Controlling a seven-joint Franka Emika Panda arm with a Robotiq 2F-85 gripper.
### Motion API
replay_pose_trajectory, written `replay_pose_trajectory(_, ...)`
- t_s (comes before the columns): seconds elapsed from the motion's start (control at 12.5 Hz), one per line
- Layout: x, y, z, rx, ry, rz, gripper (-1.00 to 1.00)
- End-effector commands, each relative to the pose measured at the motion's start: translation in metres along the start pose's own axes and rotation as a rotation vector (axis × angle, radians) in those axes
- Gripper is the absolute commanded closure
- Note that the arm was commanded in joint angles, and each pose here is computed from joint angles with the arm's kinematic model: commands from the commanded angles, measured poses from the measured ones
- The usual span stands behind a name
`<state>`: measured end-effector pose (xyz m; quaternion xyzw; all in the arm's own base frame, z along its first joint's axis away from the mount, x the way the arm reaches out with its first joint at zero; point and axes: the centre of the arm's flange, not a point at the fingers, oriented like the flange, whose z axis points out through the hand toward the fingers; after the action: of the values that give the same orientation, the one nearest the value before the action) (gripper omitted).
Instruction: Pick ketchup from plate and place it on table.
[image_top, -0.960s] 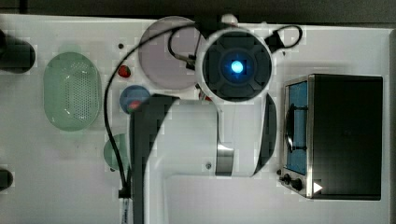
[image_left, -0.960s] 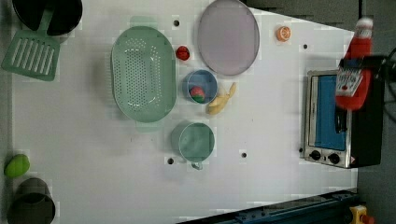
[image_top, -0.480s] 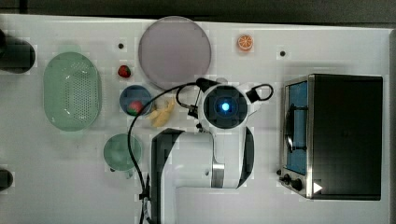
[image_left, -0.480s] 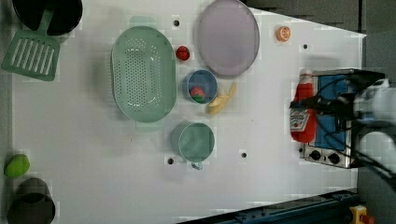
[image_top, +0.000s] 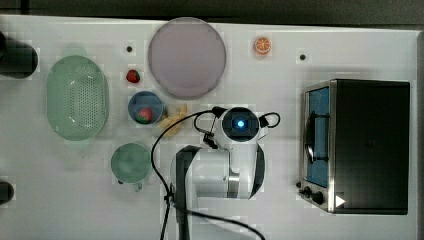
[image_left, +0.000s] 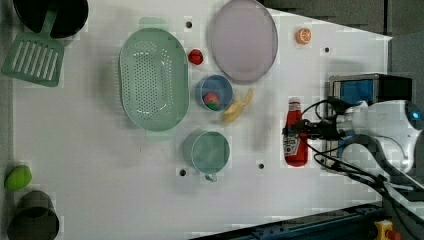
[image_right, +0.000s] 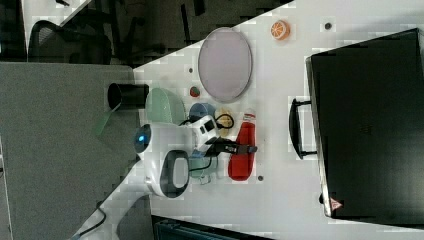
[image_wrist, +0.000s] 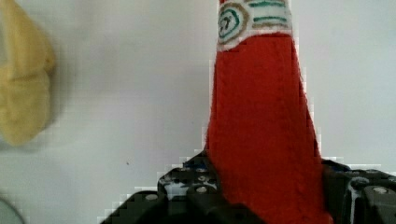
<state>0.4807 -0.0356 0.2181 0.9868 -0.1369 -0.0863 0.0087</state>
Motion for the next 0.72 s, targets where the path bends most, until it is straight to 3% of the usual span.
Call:
replay_pose_trajectory(0.08, 0.013, -0.006, -0.001, 0.025, 0.072, -0.030, -0.43)
replay_pose_trajectory(0.32, 0.017, -0.010, -0.008, 0.034, 0.114, -0.036, -1.00)
replay_pose_trajectory(0.48, 0.017, -0.010, -0.034, 0.035, 0.152, -0.032, -1.00)
replay_pose_trajectory(0.72, 0.019, -0.010, -0.112, 0.055, 0.276, 0.058, -1.00)
